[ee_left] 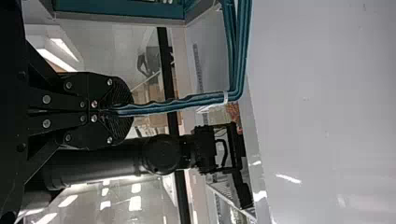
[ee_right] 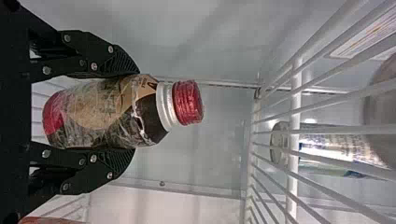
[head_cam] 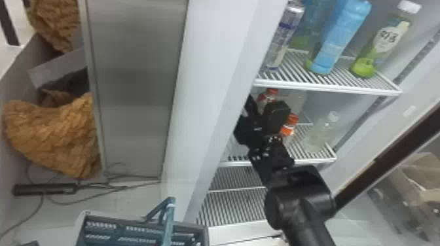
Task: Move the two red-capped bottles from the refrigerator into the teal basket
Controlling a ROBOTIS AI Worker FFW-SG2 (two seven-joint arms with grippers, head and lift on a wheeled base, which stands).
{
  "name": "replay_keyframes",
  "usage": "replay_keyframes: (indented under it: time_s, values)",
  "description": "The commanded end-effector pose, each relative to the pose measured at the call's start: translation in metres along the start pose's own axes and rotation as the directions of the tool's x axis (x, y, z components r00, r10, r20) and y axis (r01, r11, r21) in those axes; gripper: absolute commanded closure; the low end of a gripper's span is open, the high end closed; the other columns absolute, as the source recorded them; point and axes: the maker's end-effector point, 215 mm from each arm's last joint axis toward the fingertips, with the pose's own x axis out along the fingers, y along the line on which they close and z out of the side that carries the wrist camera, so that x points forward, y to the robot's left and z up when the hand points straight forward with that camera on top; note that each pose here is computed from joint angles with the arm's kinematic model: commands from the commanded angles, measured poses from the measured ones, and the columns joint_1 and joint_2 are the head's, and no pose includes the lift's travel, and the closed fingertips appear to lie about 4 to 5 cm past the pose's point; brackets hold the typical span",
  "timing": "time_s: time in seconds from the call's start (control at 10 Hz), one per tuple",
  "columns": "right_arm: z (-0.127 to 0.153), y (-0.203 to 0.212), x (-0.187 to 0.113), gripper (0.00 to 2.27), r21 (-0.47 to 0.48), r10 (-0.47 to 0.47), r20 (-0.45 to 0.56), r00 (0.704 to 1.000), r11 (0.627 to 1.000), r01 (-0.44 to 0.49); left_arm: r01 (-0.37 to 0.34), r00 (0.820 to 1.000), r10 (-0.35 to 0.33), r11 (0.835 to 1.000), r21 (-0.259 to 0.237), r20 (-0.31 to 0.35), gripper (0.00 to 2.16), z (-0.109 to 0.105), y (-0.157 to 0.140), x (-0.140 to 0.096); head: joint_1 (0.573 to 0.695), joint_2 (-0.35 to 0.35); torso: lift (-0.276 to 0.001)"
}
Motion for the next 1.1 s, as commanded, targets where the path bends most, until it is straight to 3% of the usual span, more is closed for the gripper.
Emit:
replay_keyframes:
  time_s: [0.0,0.6,1.0]
  values:
    - [0.002,0.004,-0.016,0.88,0.007,0.009,-0.007,1.0,1.0,-0.009,0.0,1.0,0.0,1.0,0.0,0.002,1.16,0.001,0.0,0.0,0.695,-0.35,-0.224]
    - [0.021,-0.015,-0.094,0.87,0.032,-0.034,-0.011,0.999,0.999,0.034,0.001,1.0,-0.001,1.0,-0.002,0.002,1.16,0.0,0.0,0.0,0.695,-0.35,-0.224]
    - [0.019,-0.007,-0.14,0.87,0.063,-0.005,-0.079,0.997,0.998,0.01,0.001,1.0,-0.001,1.0,0.0,0.001,1.16,0.001,0.0,0.0,0.695,-0.35,-0.224]
